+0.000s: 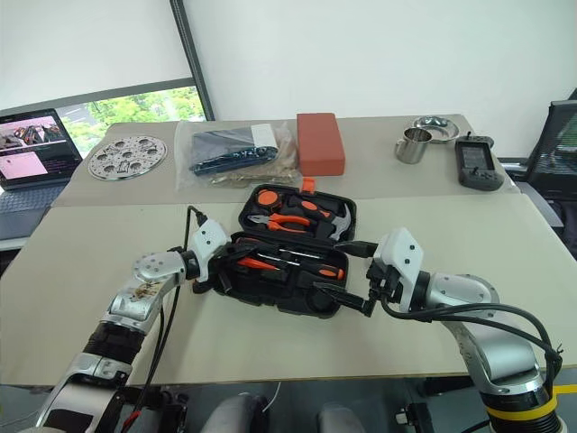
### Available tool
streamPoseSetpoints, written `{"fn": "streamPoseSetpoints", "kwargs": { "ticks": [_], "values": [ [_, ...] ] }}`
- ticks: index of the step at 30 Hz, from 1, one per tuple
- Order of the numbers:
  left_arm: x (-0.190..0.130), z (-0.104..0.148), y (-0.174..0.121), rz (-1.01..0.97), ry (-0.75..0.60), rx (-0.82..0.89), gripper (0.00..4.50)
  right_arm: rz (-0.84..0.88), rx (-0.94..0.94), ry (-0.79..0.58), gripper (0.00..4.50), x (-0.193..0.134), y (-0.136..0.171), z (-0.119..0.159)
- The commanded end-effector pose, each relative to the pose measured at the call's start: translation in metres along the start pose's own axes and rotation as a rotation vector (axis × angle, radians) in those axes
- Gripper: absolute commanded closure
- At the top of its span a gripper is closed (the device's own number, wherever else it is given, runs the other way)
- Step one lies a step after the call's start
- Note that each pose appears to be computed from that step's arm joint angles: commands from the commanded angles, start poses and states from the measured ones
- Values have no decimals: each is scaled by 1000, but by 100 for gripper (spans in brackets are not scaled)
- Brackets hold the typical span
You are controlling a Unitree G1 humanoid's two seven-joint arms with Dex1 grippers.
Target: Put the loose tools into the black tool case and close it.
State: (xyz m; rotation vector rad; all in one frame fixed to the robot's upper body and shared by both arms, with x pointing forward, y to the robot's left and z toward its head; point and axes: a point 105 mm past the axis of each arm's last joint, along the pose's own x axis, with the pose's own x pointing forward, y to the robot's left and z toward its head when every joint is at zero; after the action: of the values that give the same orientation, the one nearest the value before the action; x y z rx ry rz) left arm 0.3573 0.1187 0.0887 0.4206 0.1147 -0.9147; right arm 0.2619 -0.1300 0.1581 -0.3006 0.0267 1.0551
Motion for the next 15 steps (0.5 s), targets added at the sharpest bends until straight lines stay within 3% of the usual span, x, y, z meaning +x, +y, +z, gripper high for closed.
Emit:
{"fn": "streamPoseSetpoints", "kwargs": {
  "ticks": [1, 4, 12, 15],
  "values": [
    [0, -17, -3, -4, 68, -6, 444, -7, -51, -37, 0, -1, -2, 12],
    [0, -13, 0, 8, 45, -10, 444, -6, -48, -37, 0, -1, -1, 11],
    [-14, 49, 6, 49, -286, -66, 444, -3, -44, -43, 0, 1, -2, 11],
    [-30, 62, 12, 109, -337, -93, 444, -3, -39, -50, 0, 0, -3, 12]
  ]
}}
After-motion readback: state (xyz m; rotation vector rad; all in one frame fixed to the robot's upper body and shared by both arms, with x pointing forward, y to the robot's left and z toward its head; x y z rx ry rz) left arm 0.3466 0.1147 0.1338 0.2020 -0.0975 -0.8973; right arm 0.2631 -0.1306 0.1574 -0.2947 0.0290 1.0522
